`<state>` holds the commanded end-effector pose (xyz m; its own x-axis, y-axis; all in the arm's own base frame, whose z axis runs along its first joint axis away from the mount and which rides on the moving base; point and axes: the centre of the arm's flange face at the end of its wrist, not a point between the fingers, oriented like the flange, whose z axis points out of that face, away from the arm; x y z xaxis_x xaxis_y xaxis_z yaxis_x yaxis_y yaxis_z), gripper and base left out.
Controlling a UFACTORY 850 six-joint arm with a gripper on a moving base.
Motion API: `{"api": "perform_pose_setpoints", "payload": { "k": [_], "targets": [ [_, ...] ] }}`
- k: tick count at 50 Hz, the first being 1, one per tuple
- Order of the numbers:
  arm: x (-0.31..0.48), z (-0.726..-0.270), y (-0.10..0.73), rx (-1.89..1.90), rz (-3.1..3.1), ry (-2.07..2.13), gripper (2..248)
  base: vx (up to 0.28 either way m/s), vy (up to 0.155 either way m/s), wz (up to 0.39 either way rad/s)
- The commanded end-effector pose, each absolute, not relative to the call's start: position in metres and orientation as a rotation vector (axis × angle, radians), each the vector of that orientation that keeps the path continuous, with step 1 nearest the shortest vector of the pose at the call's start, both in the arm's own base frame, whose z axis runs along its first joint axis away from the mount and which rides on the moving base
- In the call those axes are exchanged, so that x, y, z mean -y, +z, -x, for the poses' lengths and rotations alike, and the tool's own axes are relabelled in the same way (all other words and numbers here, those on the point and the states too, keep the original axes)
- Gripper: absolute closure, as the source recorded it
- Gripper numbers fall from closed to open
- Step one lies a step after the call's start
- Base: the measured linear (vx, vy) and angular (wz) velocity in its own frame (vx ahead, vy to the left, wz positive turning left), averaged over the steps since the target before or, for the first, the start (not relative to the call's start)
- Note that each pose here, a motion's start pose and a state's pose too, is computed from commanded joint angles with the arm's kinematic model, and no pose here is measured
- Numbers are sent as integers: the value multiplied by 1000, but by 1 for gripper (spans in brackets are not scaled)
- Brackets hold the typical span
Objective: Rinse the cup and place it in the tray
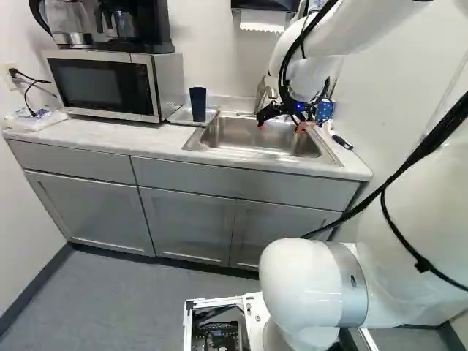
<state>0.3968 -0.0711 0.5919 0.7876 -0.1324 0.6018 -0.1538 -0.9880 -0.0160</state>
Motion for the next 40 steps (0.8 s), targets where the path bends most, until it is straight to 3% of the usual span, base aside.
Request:
{"api": "perform_pose_setpoints", "payload": {
  "k": [40],
  "targets": [
    [71, -397, 592, 235, -2938, 985, 3, -87, 26, -2]
  ]
}}
